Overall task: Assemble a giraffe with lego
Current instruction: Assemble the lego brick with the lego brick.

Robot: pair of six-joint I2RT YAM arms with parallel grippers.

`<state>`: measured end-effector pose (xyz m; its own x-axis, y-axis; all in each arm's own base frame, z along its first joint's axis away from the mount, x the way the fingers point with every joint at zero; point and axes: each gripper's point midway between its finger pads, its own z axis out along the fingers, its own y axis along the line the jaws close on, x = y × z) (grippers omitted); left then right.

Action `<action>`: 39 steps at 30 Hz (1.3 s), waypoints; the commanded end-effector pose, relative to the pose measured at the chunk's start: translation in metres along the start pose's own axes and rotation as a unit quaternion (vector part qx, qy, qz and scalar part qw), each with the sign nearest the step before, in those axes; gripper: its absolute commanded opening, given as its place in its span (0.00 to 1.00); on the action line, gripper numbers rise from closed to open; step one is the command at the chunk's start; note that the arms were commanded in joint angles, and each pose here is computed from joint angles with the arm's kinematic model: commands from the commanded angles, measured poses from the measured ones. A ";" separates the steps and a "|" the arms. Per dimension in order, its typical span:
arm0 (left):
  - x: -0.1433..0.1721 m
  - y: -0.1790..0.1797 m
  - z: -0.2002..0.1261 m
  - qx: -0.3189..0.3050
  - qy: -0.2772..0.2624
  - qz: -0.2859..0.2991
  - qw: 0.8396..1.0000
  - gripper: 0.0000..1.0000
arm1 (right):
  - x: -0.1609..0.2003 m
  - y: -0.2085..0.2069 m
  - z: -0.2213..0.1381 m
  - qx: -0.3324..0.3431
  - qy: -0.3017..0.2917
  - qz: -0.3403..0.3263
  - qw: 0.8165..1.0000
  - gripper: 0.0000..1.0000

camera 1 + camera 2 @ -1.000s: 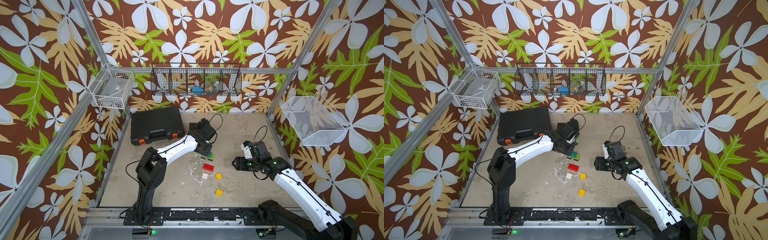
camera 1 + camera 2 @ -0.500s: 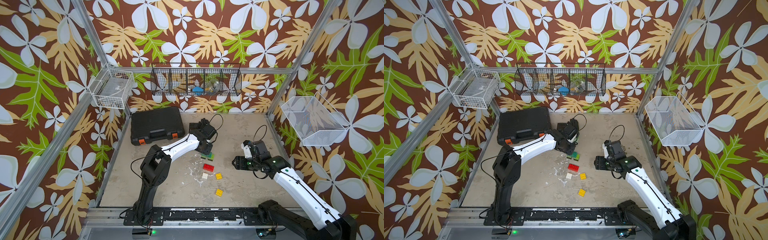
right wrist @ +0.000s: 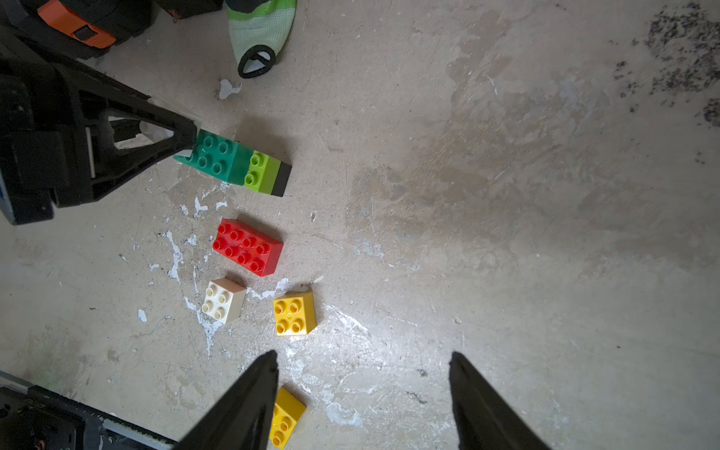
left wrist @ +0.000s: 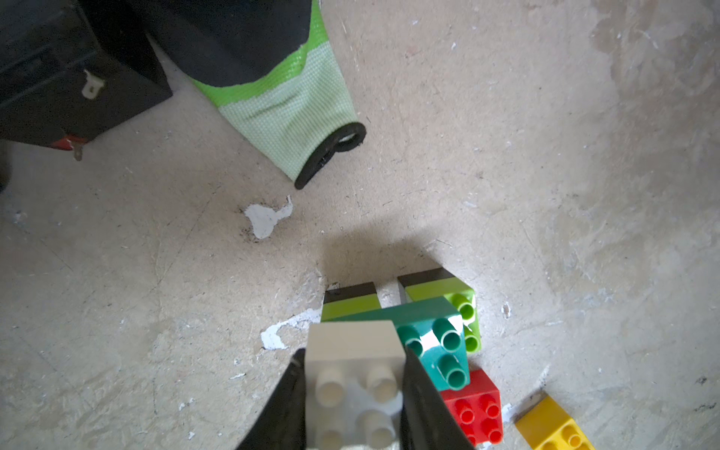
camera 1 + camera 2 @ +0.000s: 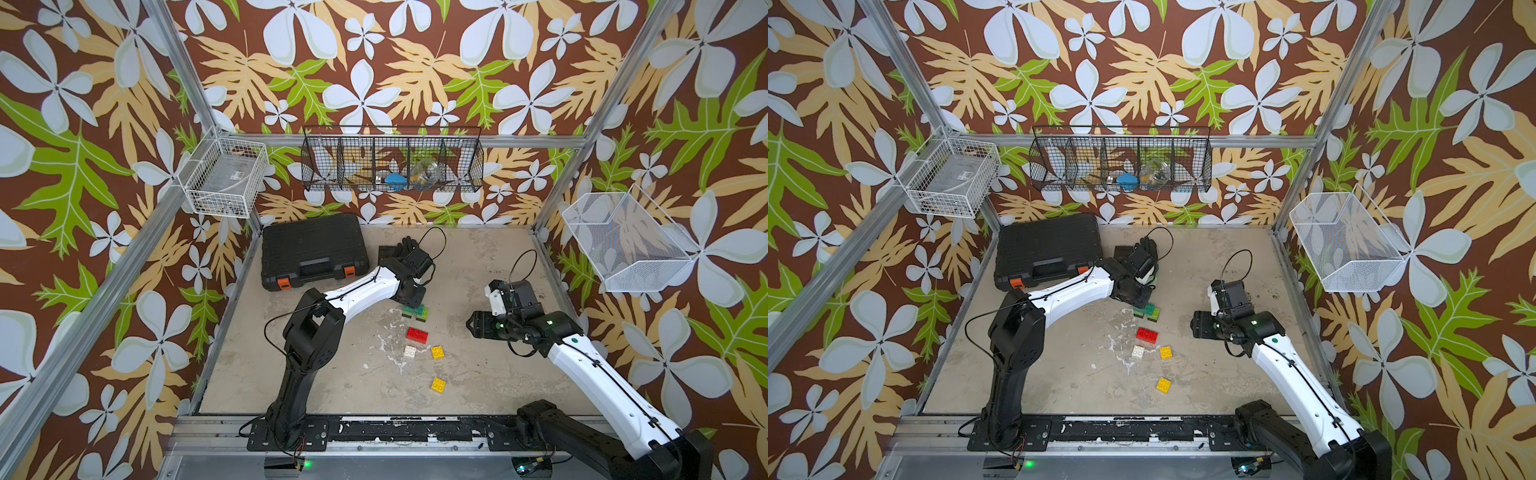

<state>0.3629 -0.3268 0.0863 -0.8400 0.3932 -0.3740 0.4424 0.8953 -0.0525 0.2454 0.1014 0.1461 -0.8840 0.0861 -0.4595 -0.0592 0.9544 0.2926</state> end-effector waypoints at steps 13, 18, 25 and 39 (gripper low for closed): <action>0.023 0.003 -0.005 0.002 0.041 -0.017 0.999 0.19 | 0.001 -0.004 0.000 0.000 -0.004 -0.002 1.000 0.72; 0.026 0.003 0.000 0.001 0.053 -0.016 0.998 0.19 | 0.001 -0.005 -0.001 0.000 -0.007 -0.001 1.000 0.72; 0.033 0.001 0.008 0.006 0.068 -0.020 0.997 0.19 | 0.000 -0.008 -0.003 0.000 -0.012 0.001 1.000 0.72; 0.053 -0.001 0.032 0.011 0.109 -0.016 0.994 0.19 | -0.002 -0.010 -0.006 -0.004 -0.018 0.005 1.000 0.72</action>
<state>0.3504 -0.3286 0.0678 -0.8819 0.3697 -0.2925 0.4131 0.9050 -0.1016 0.2437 0.0885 0.1470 -0.8714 0.1167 -0.4765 -0.0366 0.9531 0.3004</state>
